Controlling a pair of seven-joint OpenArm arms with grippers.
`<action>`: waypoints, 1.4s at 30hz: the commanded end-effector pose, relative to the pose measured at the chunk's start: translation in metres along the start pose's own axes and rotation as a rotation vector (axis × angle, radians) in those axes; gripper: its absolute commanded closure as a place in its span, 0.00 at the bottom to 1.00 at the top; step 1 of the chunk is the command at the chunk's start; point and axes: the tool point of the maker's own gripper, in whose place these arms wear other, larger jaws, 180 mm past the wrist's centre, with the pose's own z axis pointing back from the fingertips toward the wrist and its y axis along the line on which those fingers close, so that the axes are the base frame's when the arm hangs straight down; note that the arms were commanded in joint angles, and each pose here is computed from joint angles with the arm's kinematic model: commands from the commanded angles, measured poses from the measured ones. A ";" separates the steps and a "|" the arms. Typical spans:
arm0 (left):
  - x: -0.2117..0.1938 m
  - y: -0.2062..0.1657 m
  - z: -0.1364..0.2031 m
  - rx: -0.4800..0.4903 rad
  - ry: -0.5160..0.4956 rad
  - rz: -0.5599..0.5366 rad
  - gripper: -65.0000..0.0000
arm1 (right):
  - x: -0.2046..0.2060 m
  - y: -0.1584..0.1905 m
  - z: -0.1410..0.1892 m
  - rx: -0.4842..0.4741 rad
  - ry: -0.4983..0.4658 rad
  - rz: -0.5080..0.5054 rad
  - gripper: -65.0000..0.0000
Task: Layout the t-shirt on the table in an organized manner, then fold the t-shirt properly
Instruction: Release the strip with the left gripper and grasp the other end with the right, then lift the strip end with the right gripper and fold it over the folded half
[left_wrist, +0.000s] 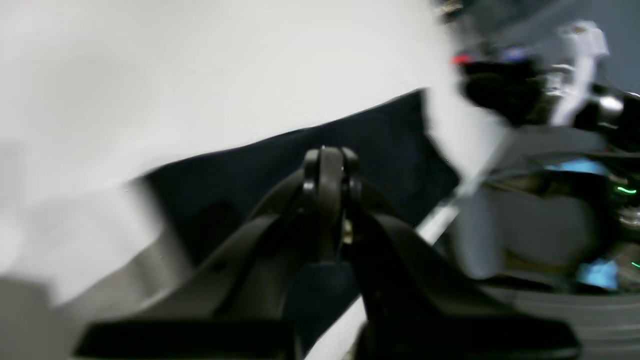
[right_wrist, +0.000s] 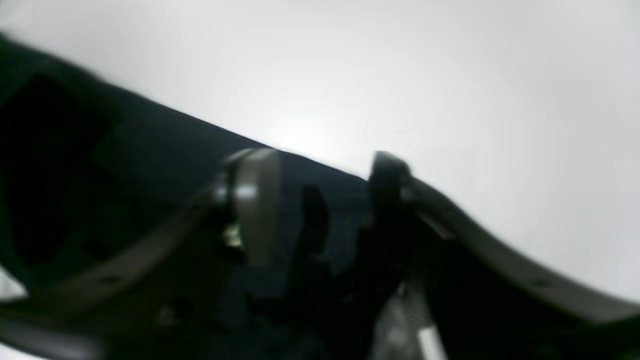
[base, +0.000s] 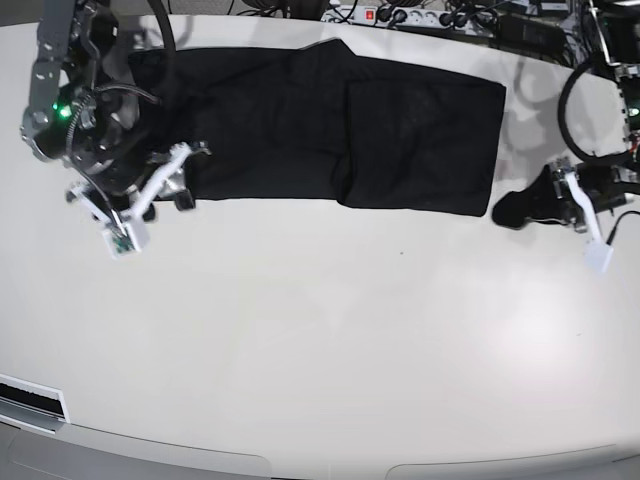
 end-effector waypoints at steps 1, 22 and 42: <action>0.023 0.002 0.014 0.020 -0.054 -0.048 1.00 | 0.001 -0.010 0.006 -0.023 -0.022 -0.020 0.39; 0.023 0.025 0.050 0.143 0.028 -0.088 1.00 | -0.100 -0.035 -0.027 0.396 0.033 -0.616 0.39; 0.019 0.026 0.050 0.143 0.032 -0.080 1.00 | -0.103 0.038 -0.040 0.625 0.171 -0.550 0.44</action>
